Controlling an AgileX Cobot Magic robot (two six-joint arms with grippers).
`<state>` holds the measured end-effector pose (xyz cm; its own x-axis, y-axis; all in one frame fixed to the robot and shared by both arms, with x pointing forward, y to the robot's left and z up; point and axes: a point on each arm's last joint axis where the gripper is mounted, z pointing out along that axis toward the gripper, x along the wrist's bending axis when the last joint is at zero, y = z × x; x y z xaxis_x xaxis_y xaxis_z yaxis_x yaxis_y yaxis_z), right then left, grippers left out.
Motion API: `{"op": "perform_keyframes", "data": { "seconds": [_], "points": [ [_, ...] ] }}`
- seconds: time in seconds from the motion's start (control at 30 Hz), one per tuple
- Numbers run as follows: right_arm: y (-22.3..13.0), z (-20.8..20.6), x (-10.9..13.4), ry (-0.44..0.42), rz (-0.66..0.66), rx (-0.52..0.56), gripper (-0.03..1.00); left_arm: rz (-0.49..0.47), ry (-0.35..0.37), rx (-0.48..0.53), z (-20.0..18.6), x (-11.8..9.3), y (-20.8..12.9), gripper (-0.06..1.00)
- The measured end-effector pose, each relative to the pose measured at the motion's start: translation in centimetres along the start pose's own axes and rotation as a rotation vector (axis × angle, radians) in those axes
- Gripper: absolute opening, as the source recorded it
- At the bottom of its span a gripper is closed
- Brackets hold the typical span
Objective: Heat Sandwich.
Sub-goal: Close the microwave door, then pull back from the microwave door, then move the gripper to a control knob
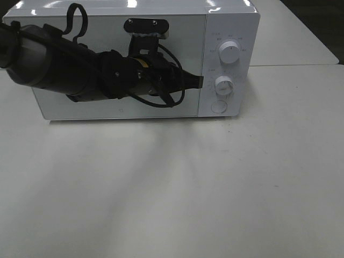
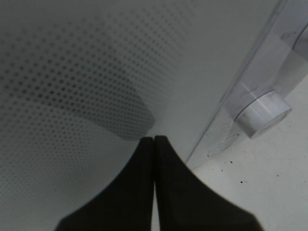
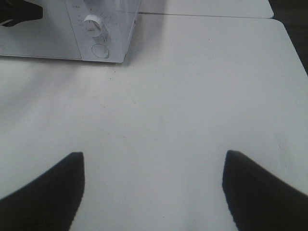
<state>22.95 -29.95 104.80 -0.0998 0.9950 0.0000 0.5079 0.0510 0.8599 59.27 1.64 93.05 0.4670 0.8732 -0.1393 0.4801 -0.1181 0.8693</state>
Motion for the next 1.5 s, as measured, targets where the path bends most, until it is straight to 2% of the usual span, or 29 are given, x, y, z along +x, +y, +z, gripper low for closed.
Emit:
{"op": "perform_keyframes", "data": {
  "seconds": [0.6, 0.9, 1.13, 1.37, 1.43, 1.5],
  "points": [
    [0.0, 0.0, 0.0, 0.0, 0.0, 0.0, 0.76, -0.003, -0.005, 0.013, -0.2, -0.1, 0.0, 0.0],
    [0.0, 0.0, 0.0, 0.0, 0.0, 0.0, 0.76, 0.005, 0.001, -0.057, -2.3, -0.4, 0.6, 0.0],
    [0.0, 0.0, 0.0, 0.0, 0.0, 0.0, 0.76, 0.034, -0.035, -0.015, -4.6, -1.9, -1.0, 0.0],
    [0.0, 0.0, 0.0, 0.0, 0.0, 0.0, 0.76, 0.038, -0.048, 0.042, -6.8, -1.7, -1.7, 0.0],
    [0.0, 0.0, 0.0, 0.0, 0.0, 0.0, 0.76, 0.034, -0.073, 0.109, -7.9, -1.9, -1.8, 0.05],
    [0.0, 0.0, 0.0, 0.0, 0.0, 0.0, 0.76, 0.033, -0.082, 0.13, -8.1, -2.0, -1.8, 0.08]
  ]
}}
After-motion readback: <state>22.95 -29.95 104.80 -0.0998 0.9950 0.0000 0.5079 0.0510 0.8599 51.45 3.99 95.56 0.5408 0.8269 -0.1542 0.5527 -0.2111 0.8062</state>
